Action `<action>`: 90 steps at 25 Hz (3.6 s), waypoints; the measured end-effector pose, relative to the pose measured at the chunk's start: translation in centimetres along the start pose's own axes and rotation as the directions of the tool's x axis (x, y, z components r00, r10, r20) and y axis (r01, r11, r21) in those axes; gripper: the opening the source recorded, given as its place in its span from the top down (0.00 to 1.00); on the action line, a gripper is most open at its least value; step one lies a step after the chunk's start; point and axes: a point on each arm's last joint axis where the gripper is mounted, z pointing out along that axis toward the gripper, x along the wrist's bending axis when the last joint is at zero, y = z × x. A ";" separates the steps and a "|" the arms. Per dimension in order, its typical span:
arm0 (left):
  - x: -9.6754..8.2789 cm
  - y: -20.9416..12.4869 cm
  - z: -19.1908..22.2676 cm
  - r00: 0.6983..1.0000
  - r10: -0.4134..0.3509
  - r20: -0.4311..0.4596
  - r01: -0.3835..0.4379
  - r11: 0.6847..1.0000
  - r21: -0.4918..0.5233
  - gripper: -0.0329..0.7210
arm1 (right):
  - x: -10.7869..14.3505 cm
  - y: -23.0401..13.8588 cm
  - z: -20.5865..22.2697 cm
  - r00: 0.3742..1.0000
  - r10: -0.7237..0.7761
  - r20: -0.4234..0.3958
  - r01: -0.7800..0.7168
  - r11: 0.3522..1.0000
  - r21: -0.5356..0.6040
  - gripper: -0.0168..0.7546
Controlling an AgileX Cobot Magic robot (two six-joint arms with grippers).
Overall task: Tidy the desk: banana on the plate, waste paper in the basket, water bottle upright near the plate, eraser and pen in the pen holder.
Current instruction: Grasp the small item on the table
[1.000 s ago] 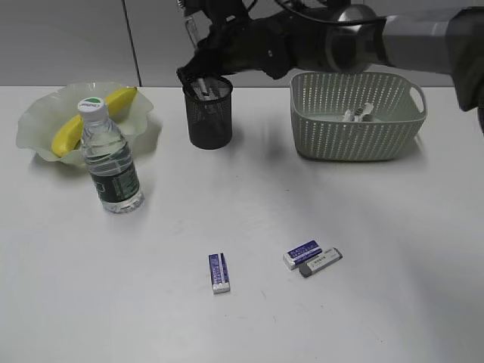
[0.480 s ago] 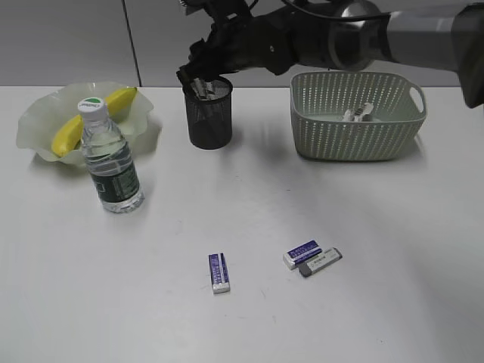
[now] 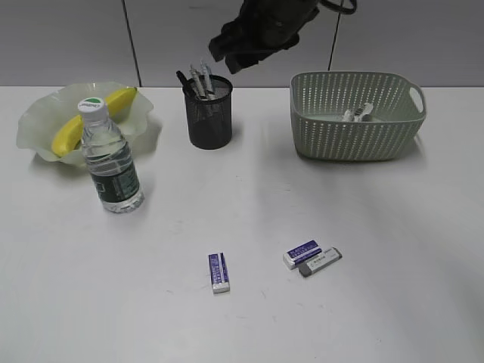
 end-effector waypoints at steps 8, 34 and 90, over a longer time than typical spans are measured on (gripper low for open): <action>0.0 0.0 0.0 1.000 0.000 0.000 0.000 1.000 0.000 0.45 | -0.3 -0.6 -8.8 1.000 0.020 -0.003 -0.019 0.973 0.230 0.43; 0.0 0.0 0.0 1.000 0.000 0.000 0.000 1.000 -0.001 0.45 | 0.5 -24.4 -31.7 0.997 0.070 -0.023 -0.067 0.991 0.114 0.43; -8.9 3.3 41.6 0.828 -0.349 -0.438 0.542 0.296 0.787 0.45 | 1.2 -36.1 -33.9 0.997 0.065 -0.041 -0.076 0.914 -0.399 0.43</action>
